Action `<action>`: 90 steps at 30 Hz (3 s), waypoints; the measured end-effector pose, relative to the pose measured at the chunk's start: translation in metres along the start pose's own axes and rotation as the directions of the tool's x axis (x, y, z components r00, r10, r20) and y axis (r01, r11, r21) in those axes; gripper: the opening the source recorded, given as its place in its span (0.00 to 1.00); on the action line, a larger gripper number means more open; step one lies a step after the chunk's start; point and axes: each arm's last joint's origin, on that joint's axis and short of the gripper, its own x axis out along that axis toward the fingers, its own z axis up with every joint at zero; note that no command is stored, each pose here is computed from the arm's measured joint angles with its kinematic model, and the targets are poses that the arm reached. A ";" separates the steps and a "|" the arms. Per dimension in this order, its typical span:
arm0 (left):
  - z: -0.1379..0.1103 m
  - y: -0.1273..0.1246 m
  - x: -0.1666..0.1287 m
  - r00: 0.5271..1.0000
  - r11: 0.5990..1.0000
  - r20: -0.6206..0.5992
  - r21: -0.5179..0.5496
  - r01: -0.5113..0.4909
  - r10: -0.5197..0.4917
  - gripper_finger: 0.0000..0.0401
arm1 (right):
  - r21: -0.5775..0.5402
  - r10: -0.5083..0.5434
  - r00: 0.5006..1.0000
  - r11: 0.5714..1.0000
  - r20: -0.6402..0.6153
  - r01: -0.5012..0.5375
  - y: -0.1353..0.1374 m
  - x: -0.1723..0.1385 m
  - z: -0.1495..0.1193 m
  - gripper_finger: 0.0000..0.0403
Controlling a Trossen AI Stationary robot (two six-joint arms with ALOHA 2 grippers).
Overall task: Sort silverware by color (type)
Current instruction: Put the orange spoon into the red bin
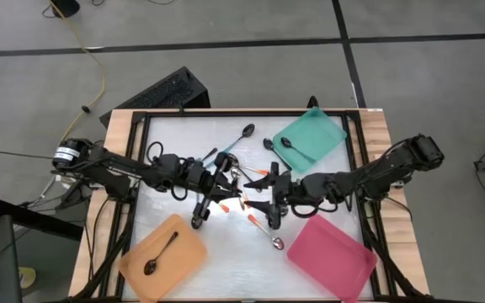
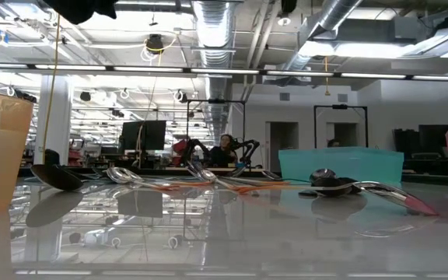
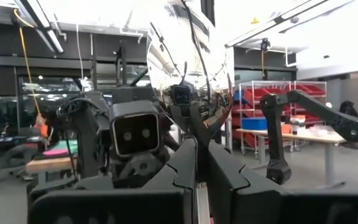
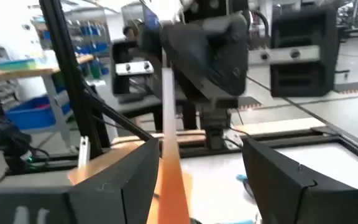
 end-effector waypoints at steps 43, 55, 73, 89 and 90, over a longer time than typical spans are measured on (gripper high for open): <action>0.000 0.003 -0.001 1.000 0.999 0.000 0.034 0.006 -0.006 0.01 | 0.025 0.008 1.000 1.000 0.001 -0.008 -0.011 0.016 -0.012 0.62; 0.000 0.003 -0.001 1.000 1.000 -0.007 0.027 0.002 -0.002 0.01 | 0.017 -0.006 0.999 1.000 0.042 0.006 -0.016 0.021 0.004 0.62; -0.002 0.003 -0.001 1.000 1.000 -0.028 0.004 -0.008 0.008 0.01 | 0.006 0.021 1.000 1.000 0.009 -0.021 -0.018 0.022 0.002 0.16; -0.006 0.007 -0.001 0.989 0.987 -0.068 -0.084 -0.134 0.129 0.09 | 0.028 -0.074 0.997 0.997 0.015 0.073 -0.015 0.020 0.002 0.02; -0.007 0.007 -0.001 0.988 0.987 -0.077 -0.083 -0.137 0.131 0.12 | 0.032 -0.089 0.996 0.996 0.016 0.088 -0.014 0.020 0.002 0.02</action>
